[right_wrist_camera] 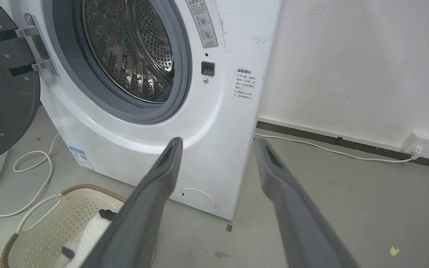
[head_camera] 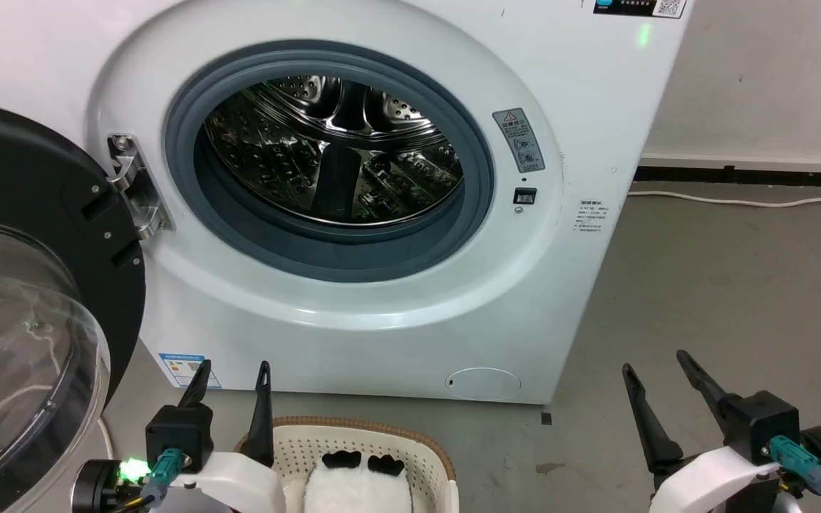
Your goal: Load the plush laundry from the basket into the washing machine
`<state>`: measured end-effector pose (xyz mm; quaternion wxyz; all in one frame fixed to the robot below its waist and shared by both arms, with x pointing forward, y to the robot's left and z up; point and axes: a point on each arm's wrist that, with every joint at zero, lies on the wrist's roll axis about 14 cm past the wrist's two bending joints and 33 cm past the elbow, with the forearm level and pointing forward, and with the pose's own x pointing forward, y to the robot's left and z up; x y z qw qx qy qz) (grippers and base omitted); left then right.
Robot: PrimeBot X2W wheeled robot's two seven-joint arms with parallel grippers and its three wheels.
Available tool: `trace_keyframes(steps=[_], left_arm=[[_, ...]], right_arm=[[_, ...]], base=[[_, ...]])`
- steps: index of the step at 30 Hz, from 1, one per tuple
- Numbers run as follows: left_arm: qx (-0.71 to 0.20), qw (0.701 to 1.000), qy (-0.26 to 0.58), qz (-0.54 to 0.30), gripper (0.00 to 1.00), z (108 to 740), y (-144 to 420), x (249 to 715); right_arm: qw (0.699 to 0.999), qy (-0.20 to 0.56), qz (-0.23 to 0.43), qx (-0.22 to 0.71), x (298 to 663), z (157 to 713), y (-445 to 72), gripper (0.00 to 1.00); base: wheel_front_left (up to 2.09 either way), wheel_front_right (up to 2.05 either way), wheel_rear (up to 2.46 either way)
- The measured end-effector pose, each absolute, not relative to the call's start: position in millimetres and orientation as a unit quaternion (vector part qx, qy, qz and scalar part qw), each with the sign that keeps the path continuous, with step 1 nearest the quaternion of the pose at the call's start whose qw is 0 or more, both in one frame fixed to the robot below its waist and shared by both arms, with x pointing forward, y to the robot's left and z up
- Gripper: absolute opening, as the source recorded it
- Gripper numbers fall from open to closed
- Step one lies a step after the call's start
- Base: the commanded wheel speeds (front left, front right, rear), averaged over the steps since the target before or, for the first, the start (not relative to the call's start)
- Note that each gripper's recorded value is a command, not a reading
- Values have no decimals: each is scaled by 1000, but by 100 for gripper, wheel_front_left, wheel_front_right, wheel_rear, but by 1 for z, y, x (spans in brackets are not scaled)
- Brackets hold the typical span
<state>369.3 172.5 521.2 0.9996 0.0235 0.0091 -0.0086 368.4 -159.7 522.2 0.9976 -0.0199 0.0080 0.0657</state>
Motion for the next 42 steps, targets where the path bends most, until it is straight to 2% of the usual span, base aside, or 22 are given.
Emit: trace_keyframes(steps=[14, 29, 42], left_arm=[[12, 999, 32, -37, 100, 500, 153, 377], [3, 986, 138, -92, 100, 425, 120, 405], [3, 964, 244, -108, 100, 353, 117, 412]], right_arm=[[999, 6, 50, -13, 371, 518, -170, 100], [999, 22, 24, 24, 383, 499, -186, 100], [999, 41, -3, 31, 388, 481, -204, 100]], base=[[0, 0, 0], [0, 0, 0], [0, 0, 0]])
